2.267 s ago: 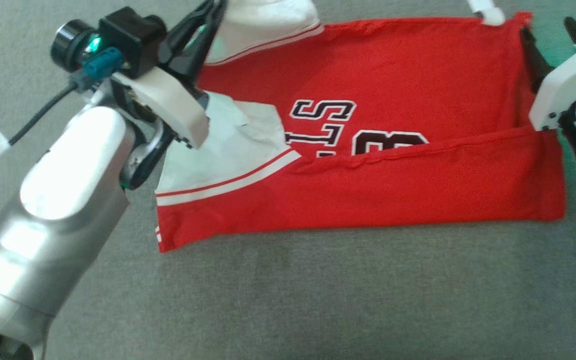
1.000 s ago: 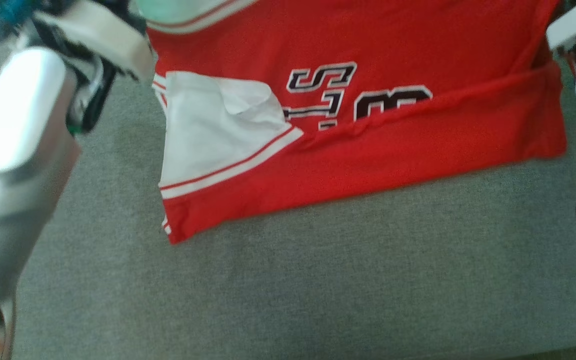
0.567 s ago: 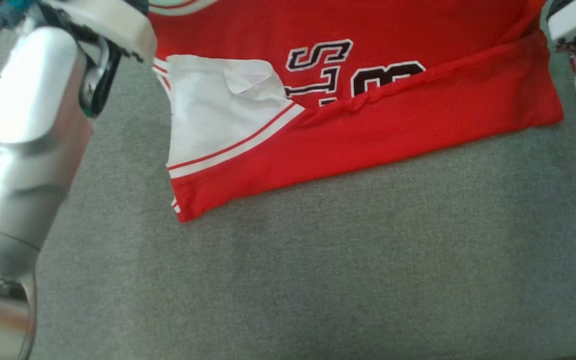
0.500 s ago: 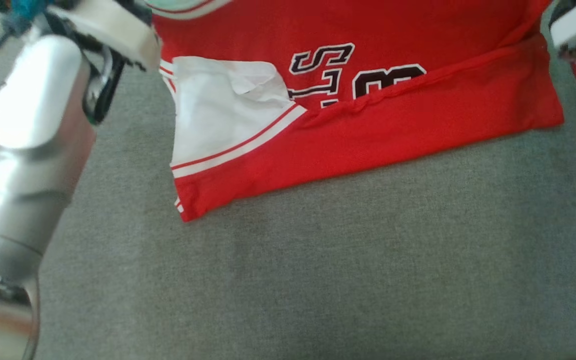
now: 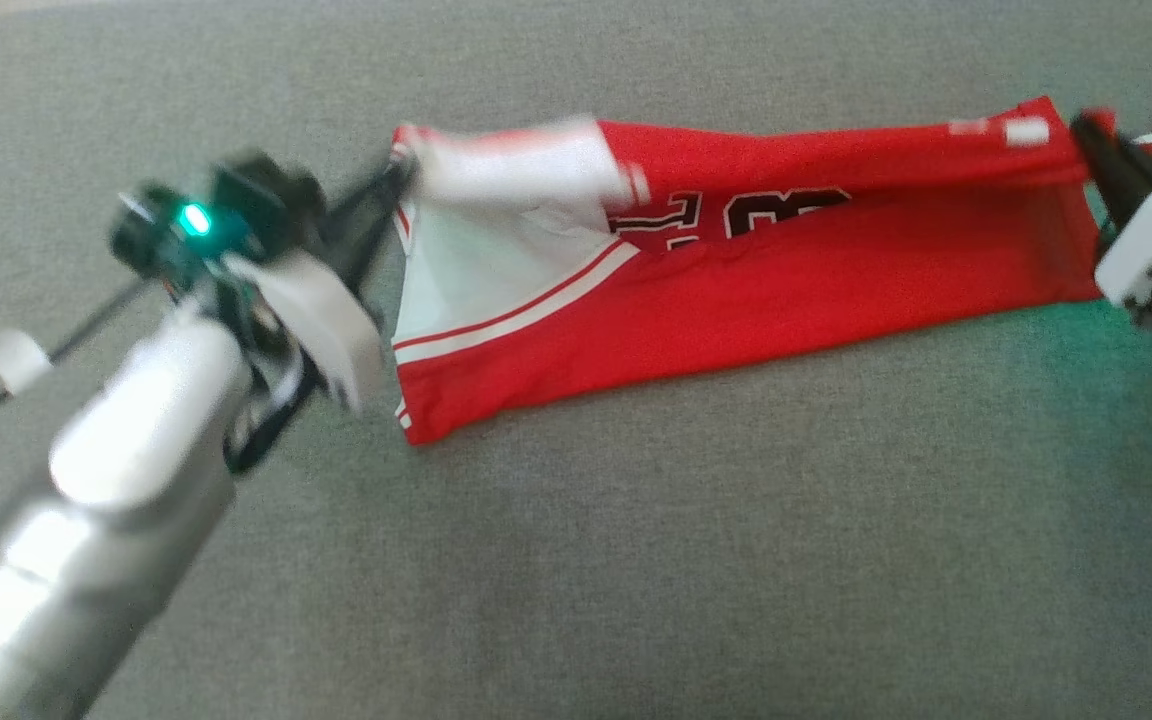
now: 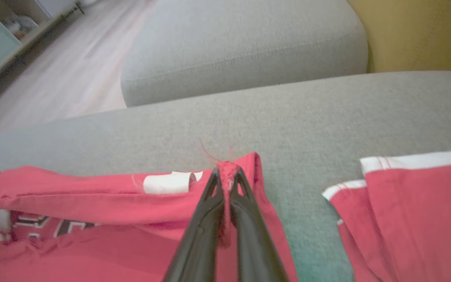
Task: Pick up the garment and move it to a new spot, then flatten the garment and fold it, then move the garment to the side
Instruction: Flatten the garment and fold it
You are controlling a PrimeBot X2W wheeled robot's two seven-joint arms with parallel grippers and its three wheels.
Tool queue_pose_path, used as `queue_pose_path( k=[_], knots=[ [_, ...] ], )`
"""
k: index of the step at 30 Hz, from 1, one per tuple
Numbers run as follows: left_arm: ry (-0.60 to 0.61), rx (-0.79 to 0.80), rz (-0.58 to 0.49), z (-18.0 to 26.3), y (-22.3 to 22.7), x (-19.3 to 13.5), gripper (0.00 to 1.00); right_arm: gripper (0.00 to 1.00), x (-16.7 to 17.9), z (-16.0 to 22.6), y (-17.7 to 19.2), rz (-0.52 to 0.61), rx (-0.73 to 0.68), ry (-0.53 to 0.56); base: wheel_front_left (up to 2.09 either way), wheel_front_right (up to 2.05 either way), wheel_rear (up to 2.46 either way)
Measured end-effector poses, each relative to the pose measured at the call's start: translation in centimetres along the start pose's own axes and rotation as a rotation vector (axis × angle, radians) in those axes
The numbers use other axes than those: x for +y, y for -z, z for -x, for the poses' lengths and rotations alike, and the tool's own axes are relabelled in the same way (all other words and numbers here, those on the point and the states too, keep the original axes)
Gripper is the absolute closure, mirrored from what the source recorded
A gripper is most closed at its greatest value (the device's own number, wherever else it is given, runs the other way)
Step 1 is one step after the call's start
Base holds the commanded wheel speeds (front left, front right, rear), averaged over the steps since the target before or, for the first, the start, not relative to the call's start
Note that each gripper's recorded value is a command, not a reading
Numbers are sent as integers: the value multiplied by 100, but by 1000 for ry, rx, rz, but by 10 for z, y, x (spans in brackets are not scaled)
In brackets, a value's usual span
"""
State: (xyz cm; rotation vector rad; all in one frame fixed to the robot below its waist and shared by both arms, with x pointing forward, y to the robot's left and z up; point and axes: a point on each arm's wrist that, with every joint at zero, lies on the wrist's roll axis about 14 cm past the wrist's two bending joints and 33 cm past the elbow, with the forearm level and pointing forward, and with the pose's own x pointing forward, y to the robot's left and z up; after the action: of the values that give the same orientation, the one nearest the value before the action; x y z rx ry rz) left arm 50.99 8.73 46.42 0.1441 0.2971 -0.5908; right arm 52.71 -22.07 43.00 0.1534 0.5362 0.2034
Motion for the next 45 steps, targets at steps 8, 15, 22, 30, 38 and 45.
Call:
queue_pose_path(
  k=[8, 15, 22, 30, 38, 45],
  knots=[
    [147, 234, 22, 41, 42, -41, 100, 100, -12, 17, 37, 176, 191, 9, 0, 0, 0],
    [212, 352, 31, 56, 54, -54, 100, 100, -15, 23, 58, 233, 285, 7, 0, 0, 0],
    [253, 416, 2, 58, 68, -65, 100, 100, -17, 26, 75, 229, 357, 4, 0, 0, 0],
    [234, 394, -9, 50, 67, -67, 0, 0, -24, 30, 67, 184, 319, 27, 0, 0, 0],
    [27, 11, 53, 27, -10, -41, 0, 0, -5, 29, -42, 67, -124, 3, 0, 0, 0],
    [-193, -369, 130, 38, -81, -12, 0, 0, 38, 51, -110, -21, -494, -81, 0, 0, 0]
  ],
)
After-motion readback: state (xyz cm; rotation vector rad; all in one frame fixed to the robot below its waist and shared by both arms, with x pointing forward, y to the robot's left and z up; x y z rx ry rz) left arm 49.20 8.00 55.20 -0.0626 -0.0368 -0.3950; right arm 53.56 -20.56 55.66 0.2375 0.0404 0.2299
